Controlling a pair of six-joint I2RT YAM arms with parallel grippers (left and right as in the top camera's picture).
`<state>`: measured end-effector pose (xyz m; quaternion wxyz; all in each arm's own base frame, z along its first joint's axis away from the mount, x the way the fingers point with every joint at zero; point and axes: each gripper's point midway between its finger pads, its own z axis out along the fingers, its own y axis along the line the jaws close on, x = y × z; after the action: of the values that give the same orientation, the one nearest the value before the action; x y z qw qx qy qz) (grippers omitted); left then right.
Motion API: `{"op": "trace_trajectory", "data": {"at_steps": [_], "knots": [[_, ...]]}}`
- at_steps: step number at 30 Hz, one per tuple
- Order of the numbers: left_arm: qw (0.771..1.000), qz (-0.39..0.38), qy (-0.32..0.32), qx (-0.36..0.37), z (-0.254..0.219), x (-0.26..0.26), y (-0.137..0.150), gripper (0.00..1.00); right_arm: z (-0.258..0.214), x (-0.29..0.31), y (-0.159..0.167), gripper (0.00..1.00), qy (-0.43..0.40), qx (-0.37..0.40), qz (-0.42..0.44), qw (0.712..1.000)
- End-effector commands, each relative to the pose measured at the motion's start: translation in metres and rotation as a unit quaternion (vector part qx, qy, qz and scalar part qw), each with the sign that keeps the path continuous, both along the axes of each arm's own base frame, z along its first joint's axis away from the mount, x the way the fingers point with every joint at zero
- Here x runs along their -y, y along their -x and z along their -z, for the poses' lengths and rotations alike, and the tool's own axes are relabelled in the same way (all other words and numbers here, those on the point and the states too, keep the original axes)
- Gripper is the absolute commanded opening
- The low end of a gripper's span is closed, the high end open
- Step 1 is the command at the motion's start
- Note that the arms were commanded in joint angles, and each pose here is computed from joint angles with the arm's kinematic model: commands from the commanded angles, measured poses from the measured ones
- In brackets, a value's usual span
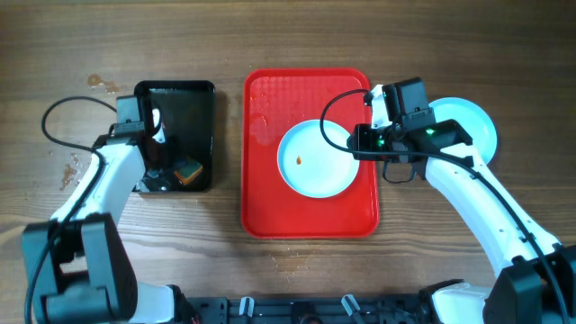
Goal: Clean dirty plates on tray and stack at the side
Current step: 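Pick up the green sponge from the black tray with left gripper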
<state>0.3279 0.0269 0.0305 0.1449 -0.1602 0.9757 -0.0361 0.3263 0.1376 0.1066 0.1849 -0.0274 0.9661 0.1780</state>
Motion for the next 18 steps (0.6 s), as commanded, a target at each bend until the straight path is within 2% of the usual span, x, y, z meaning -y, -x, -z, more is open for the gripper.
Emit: {"op": "trace_trajectory", "data": {"at_steps": [1,4,6,8,9,10,13,16,18], "knots": [[0.999,0.017,-0.019,0.032,-0.019,-0.006,-0.011,0.57,-0.001,-0.003,0.003,0.34,-0.005,0.002,-0.013,1.000],[1.000,0.016,-0.015,0.007,-0.001,-0.004,-0.004,0.66,-0.001,-0.003,0.003,0.34,-0.005,0.002,-0.013,1.000],[1.000,0.017,-0.011,-0.008,0.014,-0.003,0.001,0.67,-0.001,-0.003,0.003,0.34,-0.005,0.002,-0.013,1.000],[1.000,0.017,-0.009,-0.024,0.027,-0.003,0.003,0.51,-0.001,-0.003,0.003,0.34,-0.005,0.002,-0.013,1.000],[0.999,0.017,-0.009,-0.028,0.030,-0.003,0.004,0.24,-0.001,-0.003,0.003,0.34,-0.005,0.002,-0.013,1.000],[0.999,0.017,-0.008,-0.032,0.032,-0.003,0.004,0.04,-0.001,-0.003,0.003,0.34,-0.005,0.002,-0.013,1.000],[0.998,0.047,-0.017,-0.031,0.016,-0.003,0.005,0.04,-0.001,-0.003,0.003,0.34,-0.005,0.002,-0.013,1.000],[0.998,0.055,-0.031,-0.001,-0.018,-0.006,-0.007,0.04,-0.002,-0.004,0.002,0.34,-0.005,0.004,-0.012,1.000],[0.998,0.055,-0.031,0.006,-0.022,-0.006,-0.008,0.04,-0.002,-0.003,0.003,0.34,-0.005,0.003,-0.012,1.000]]}}
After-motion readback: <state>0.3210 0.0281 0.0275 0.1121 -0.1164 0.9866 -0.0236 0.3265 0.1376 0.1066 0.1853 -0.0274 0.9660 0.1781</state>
